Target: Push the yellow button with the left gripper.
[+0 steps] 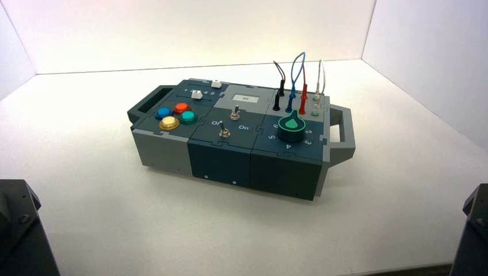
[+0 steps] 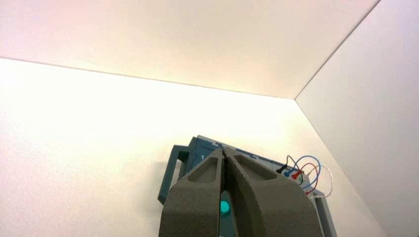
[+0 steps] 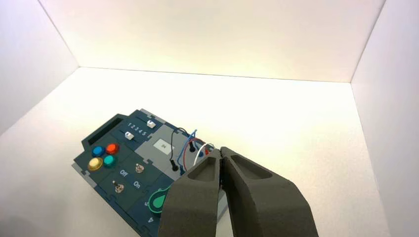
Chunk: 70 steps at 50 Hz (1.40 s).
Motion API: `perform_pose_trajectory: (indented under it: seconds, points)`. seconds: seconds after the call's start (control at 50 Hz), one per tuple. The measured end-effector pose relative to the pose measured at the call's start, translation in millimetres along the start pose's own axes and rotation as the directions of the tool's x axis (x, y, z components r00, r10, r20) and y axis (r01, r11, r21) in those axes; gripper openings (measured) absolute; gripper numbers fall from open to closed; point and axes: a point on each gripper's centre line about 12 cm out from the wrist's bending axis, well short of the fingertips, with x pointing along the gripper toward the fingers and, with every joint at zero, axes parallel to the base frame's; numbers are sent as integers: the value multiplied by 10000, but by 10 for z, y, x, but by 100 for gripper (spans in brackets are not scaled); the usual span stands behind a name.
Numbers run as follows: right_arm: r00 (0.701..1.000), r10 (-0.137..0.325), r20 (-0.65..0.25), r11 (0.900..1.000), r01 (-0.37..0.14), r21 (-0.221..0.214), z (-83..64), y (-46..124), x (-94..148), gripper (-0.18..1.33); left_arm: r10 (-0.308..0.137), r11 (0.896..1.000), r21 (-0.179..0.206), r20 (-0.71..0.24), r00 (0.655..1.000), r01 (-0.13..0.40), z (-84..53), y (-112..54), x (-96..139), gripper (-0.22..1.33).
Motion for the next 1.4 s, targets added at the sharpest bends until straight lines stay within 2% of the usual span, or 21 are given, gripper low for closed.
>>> perform_pose_trajectory:
  seconds: [0.34,0.48,0.62,0.76,0.9,1.02,1.22,1.32,1.4]
  points:
    - [10000,-4,-30,10000,4,-27,-14,-2,9,-14,-37,9999,-147,-110,9999,36,-41,11,26,-16]
    - [10000,-6,-76,10000,6,-9,-27,-3,15,-14,-299,9979,-576,-303,9991,281,-52,-18,60,-16]
    - [10000,-8,-91,10000,7,-23,-32,-4,18,-14,-340,9935,-1116,-1133,9930,213,-148,2,197,-16]
    - [10000,-8,-76,10000,8,-23,-30,-4,18,-14,-259,9923,-1240,-2043,9786,4,-232,25,337,-16]
    - [10000,-9,-91,10000,9,-22,-35,-5,20,-14,-175,9926,-1200,-2949,9554,-189,-305,36,490,-16]
    - [9999,-12,-106,10000,12,-19,-44,-6,26,-14,-91,9932,-1103,-3982,9172,-380,-384,26,666,-16]
    - [9999,-15,-106,10000,15,-17,-42,-7,32,-14,-234,9986,-522,-5461,8374,-61,-440,-159,1000,-16]
    - [9999,-16,-106,10000,16,0,-41,-7,34,-14,-74,10000,-67,-6218,7831,42,-504,-257,1226,-16]
    - [9999,-18,-121,10000,18,1,-41,-7,37,-14,53,9998,168,-6554,7552,76,-543,-293,1337,-16]
